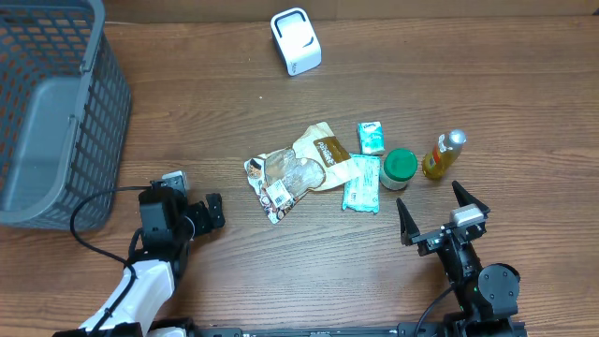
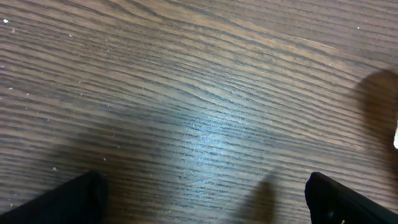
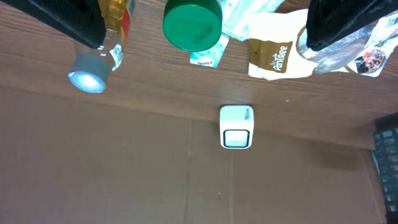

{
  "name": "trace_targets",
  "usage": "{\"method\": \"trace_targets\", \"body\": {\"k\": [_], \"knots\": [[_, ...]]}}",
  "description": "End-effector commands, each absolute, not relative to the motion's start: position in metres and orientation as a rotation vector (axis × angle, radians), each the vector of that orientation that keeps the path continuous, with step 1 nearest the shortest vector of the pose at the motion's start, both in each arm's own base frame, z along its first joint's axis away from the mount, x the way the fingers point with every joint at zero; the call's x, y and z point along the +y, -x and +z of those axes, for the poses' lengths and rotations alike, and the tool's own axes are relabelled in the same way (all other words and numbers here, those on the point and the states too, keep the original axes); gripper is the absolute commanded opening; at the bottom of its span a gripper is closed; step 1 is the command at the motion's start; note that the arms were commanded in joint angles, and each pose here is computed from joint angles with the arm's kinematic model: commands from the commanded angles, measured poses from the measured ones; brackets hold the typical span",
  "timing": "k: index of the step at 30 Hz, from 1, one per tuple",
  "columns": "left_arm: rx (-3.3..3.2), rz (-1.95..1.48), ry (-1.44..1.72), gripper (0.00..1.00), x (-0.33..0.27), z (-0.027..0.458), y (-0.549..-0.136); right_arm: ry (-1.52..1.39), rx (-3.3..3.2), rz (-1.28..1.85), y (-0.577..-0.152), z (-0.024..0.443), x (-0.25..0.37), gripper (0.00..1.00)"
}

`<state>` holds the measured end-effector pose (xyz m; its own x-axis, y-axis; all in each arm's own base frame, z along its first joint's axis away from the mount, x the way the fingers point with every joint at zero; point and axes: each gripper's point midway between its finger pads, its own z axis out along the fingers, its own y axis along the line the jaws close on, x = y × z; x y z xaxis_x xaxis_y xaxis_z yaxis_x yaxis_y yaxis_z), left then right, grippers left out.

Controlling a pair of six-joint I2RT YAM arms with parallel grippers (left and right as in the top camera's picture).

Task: Scan the item barcode

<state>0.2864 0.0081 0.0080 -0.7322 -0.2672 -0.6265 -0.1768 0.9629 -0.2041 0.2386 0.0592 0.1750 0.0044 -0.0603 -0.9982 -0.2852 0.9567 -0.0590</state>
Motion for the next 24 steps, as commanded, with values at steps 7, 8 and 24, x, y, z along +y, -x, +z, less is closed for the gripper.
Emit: {"method": "trace_targets", "body": {"k": [7,8,24], "knots": [[2.34,-0.211,0.295,1.0,0.001,-0.003,-0.263,0.274,1.562,0.178,-0.239,0.172,0.059,1.0],[2.328,-0.211,0.293,1.0,0.001,-0.004,-0.261,0.274,1.562,0.177,-0.239,0.172,0.059,1.0],[2.212,-0.201,0.261,1.0,0.0,0.02,-0.247,0.274,1.562,0.178,-0.239,0.172,0.059,1.0]]}}
